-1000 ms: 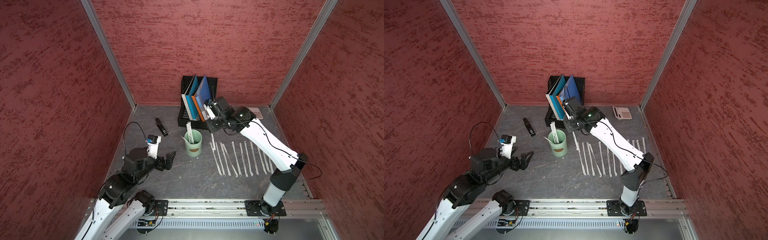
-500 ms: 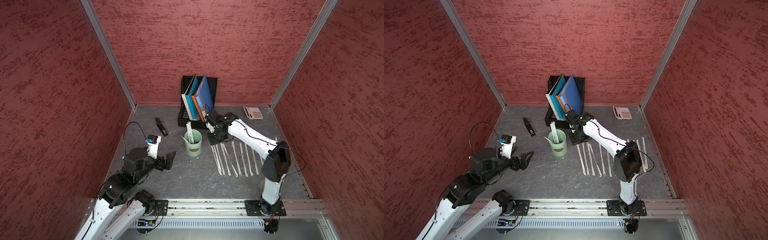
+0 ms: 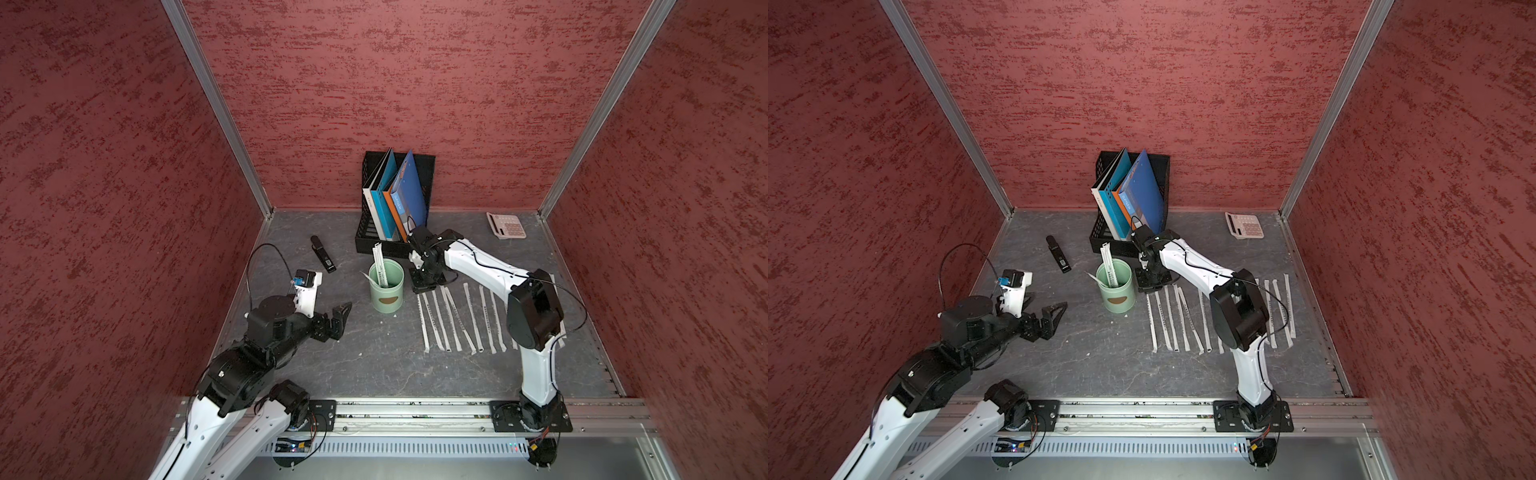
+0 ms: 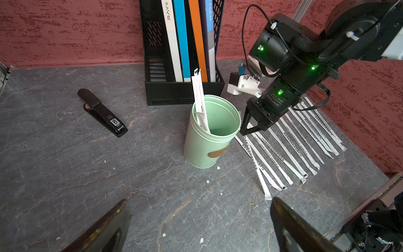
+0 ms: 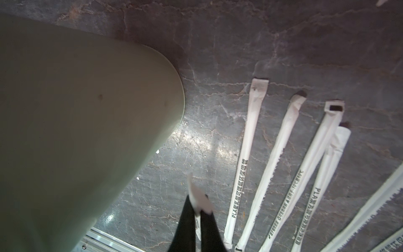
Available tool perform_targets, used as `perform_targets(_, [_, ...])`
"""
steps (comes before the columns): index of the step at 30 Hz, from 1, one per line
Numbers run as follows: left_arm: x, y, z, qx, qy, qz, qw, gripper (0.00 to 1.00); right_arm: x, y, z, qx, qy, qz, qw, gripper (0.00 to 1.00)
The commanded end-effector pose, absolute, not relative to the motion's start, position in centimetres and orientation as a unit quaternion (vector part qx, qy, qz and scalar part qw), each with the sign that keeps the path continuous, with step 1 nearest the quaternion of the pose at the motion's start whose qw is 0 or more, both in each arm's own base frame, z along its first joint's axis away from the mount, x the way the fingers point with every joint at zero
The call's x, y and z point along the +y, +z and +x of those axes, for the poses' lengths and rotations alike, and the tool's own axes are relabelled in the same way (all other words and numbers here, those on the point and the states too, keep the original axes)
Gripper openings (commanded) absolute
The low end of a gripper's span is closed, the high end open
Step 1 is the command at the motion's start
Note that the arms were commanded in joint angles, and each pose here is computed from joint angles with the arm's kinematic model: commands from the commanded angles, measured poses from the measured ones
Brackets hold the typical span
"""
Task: Take the straws out of the storage container
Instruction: Place the straw at the center of the board.
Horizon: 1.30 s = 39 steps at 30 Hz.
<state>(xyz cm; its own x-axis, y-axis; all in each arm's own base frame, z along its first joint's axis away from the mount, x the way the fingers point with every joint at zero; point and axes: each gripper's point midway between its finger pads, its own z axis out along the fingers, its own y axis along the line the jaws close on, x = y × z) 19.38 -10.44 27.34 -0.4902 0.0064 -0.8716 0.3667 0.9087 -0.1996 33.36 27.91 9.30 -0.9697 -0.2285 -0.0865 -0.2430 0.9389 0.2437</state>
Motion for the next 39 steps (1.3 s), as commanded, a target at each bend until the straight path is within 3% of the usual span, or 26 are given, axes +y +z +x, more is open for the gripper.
perform_targets(1, [-10.3, 27.2, 19.3, 0.843, -0.182, 0.108, 0.494, 1.0, 28.1, 7.4, 33.9, 0.986, 0.134, -0.098, 0.014, 0.05])
perform_targets(20, [-10.4, 27.2, 19.3, 0.844, -0.183, 0.11, 0.493, 0.99, 28.0, 3.9, 34.3, 0.989, 0.144, -0.039, -0.01, 0.09])
perform_targets(25, [-10.4, 27.2, 19.3, 0.843, -0.183, 0.11, 0.493, 1.0, 27.9, 3.6, 34.4, 0.989, 0.142, -0.036, -0.009, 0.15])
perform_targets(34, [-10.4, 27.1, 19.4, 0.844, -0.181, 0.11, 0.492, 1.0, 27.5, 5.5, 34.8, 0.99, 0.134, -0.036, 0.01, 0.27])
perform_targets(39, [-10.4, 27.0, 19.6, 0.846, -0.179, 0.109, 0.49, 0.99, 26.9, 10.2, 35.4, 0.987, 0.139, -0.039, 0.064, 0.28])
